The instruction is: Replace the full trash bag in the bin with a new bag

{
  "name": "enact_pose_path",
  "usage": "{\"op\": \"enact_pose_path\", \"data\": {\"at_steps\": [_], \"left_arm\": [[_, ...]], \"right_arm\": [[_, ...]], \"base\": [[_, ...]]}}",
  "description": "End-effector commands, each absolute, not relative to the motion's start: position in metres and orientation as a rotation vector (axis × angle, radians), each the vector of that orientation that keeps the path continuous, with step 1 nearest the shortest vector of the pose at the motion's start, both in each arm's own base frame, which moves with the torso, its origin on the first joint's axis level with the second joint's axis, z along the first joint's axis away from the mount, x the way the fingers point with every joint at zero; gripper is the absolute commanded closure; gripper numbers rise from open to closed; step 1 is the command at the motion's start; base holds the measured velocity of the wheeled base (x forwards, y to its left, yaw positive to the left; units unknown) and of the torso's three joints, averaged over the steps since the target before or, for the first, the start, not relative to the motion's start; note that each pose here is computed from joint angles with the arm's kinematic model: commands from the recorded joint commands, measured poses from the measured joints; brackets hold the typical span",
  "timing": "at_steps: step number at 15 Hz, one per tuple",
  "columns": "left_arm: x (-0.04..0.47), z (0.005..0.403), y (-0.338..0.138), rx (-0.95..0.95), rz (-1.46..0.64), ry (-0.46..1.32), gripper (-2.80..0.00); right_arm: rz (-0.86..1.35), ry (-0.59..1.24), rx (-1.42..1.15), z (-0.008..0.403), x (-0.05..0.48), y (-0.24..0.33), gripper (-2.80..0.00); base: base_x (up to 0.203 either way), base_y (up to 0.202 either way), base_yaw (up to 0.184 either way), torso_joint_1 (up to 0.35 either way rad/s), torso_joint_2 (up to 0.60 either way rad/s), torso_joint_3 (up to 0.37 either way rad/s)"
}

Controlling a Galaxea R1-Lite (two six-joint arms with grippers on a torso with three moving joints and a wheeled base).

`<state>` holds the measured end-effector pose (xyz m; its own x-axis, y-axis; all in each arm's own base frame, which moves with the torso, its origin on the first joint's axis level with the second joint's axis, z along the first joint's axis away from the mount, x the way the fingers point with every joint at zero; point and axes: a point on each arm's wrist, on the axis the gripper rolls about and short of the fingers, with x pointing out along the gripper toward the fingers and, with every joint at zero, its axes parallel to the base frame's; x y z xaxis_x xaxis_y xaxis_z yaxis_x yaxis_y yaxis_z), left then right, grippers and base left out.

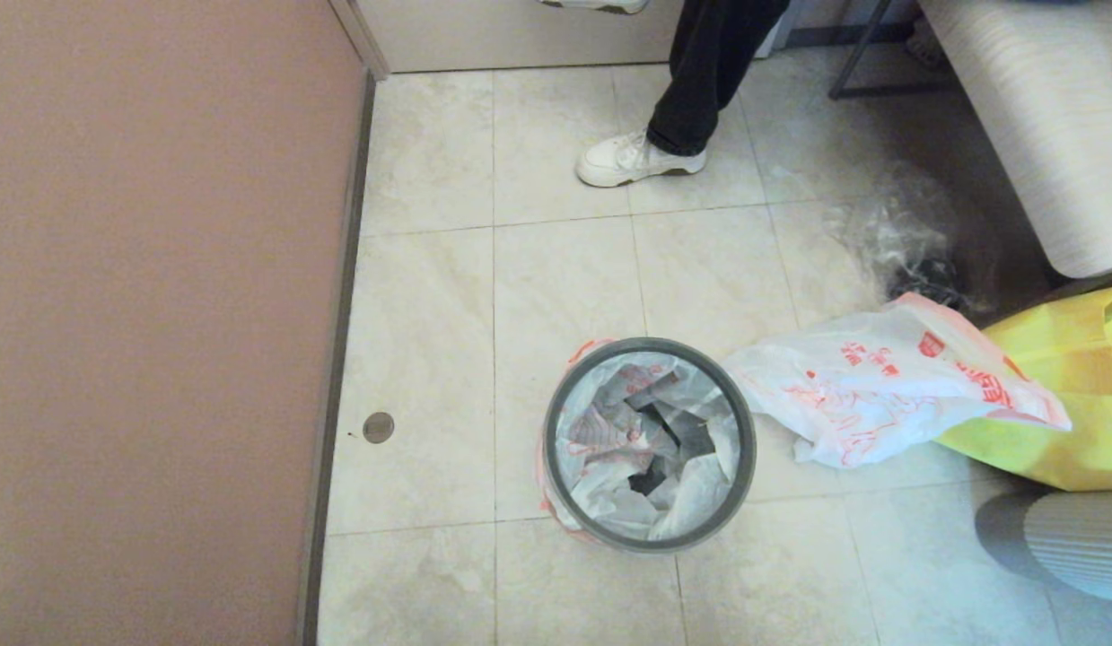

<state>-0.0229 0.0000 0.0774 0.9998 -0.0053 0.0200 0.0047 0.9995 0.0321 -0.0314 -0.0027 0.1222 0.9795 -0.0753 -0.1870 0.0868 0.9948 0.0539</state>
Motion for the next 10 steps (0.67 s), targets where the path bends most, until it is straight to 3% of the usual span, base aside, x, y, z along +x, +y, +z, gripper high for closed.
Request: {"op": "enact_pose_path", "data": {"at_steps": [1, 4, 10], "left_arm": [[-0.022, 0.075, 0.000, 0.032, -0.006, -0.011, 0.00], [-0.022, 0.075, 0.000, 0.033, -0.006, -0.011, 0.00], [-0.022, 0.075, 0.000, 0.032, -0.005, -0.010, 0.00]], "right_arm": [[-0.085, 0.121, 0.068, 0.106, -0.034, -0.003, 0.00], [-0.058, -0.005, 0.079, 0.089, -0.029, -0.002, 0.00], [0.002, -0.020, 0.073, 0.081, -0.024, -0.001, 0.00]], "base": [[0.000, 0.000, 0.000, 0.000, 0.00, 0.000], [0.000, 0.000, 0.000, 0.000, 0.00, 0.000], [0.000, 0.000, 0.000, 0.000, 0.00, 0.000]]}}
